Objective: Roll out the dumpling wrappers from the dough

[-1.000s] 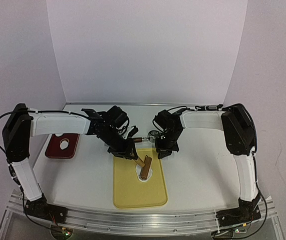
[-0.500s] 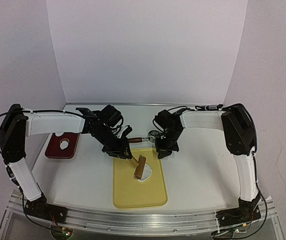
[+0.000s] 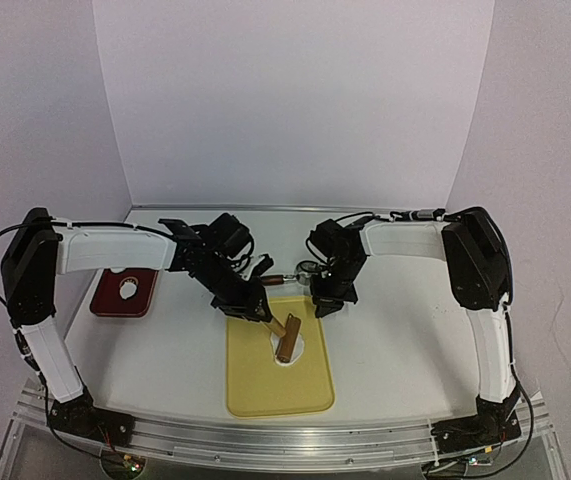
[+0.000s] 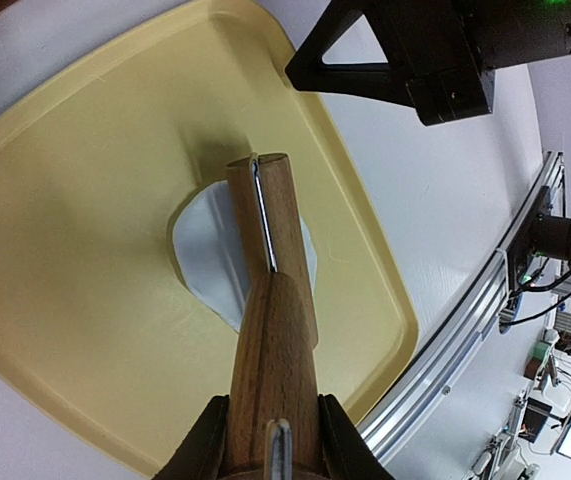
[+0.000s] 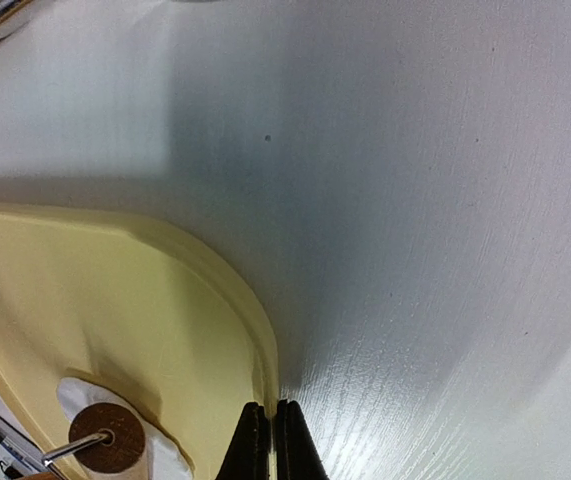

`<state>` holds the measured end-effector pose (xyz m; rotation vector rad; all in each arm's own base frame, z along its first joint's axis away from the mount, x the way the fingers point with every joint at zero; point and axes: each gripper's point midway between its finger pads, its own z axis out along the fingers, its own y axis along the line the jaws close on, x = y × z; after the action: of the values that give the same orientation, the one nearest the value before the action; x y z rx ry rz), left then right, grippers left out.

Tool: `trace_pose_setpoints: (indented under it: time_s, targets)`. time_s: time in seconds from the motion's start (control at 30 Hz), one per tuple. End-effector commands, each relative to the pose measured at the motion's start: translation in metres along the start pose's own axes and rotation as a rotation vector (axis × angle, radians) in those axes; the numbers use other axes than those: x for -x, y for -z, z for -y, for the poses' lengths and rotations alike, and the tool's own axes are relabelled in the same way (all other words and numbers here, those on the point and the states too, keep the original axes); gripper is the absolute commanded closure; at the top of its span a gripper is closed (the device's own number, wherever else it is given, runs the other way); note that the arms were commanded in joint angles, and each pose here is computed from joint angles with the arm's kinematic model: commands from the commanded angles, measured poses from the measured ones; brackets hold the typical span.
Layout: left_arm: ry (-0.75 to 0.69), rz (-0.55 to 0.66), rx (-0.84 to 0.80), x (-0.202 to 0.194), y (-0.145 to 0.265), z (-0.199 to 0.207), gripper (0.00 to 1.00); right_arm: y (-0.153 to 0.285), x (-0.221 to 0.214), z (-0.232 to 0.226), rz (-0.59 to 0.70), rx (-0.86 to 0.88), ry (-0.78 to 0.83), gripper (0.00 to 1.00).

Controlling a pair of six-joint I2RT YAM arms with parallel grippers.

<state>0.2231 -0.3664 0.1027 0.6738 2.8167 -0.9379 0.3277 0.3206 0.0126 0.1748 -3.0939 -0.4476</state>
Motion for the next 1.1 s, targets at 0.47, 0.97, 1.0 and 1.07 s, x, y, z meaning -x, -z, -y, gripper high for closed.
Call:
trace_pose_setpoints:
  time_s: [0.47, 0.97, 1.0, 1.07]
  targets:
    - [0.065, -0.249, 0.15, -0.077, -0.011, -0.046, 1.0, -0.006, 0.016, 0.009, 0.029, -0.016, -0.042, 1.0]
    - [0.085, -0.264, 0.192, -0.094, 0.004, -0.07, 1.0, -0.004, 0.012, 0.013, 0.028, -0.028, -0.052, 1.0]
    - [0.085, -0.263, 0.189, -0.093, 0.004, -0.069, 1.0, -0.004, 0.013, 0.012, 0.028, -0.027, -0.052, 1.0]
    - [0.081, -0.257, 0.184, -0.089, 0.003, -0.067, 1.0, -0.004, 0.013, 0.012, 0.028, -0.025, -0.052, 1.0]
